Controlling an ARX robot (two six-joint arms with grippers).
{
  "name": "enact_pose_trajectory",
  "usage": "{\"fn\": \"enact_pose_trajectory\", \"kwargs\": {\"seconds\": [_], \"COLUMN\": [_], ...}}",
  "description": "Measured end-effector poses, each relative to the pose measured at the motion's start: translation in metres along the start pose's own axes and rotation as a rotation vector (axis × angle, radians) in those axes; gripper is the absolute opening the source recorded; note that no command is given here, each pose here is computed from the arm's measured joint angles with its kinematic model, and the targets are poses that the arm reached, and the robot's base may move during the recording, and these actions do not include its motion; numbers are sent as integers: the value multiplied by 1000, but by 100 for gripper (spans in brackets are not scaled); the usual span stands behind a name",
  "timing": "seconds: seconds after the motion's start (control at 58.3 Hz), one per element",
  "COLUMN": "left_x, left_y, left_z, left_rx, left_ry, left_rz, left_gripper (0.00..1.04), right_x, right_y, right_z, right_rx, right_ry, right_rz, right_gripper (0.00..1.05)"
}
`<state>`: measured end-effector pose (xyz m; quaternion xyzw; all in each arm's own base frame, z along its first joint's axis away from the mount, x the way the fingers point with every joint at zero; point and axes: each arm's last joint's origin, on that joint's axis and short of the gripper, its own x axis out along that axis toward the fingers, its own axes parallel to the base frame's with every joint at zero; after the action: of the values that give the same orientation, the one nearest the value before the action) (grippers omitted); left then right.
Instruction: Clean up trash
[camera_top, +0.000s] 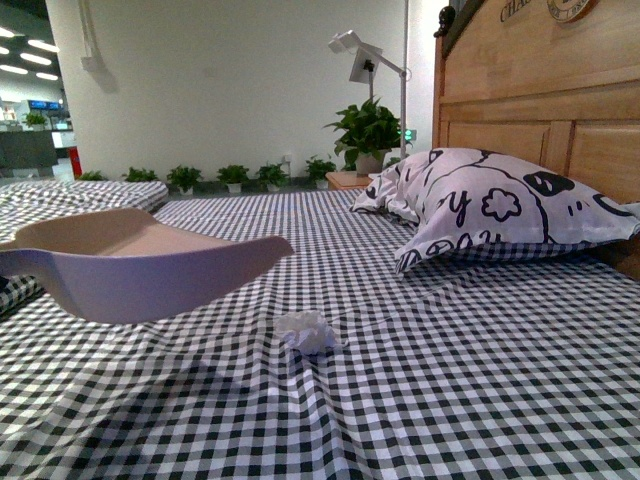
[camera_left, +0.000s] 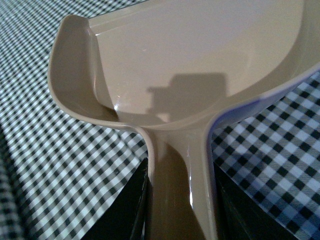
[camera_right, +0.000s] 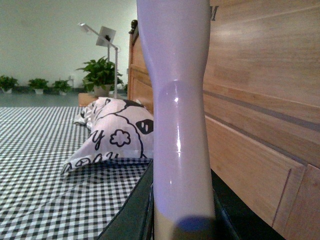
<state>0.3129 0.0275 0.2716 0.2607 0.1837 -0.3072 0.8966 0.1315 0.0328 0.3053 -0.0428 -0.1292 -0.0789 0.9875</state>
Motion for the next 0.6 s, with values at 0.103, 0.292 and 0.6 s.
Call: {"fn": "enact_pose_trajectory", "kwargs": {"seconds": [0.103,0.292,0.6], "left_x": [9,17,16], "left_y": [-7,-12,-24], "left_z": [0,-10,-35], "left_rx": [13,28,74], "left_ry": [4,51,107], "left_rz": [-57,-120,-211], "left_gripper": [29,29,29], "right_x": [0,0,0], "right_y": [0,0,0], "right_z": [0,0,0], "right_rx": [0,0,0], "right_ry": [0,0,0], "right_rz": [0,0,0], "right_gripper": [20,20,20]}}
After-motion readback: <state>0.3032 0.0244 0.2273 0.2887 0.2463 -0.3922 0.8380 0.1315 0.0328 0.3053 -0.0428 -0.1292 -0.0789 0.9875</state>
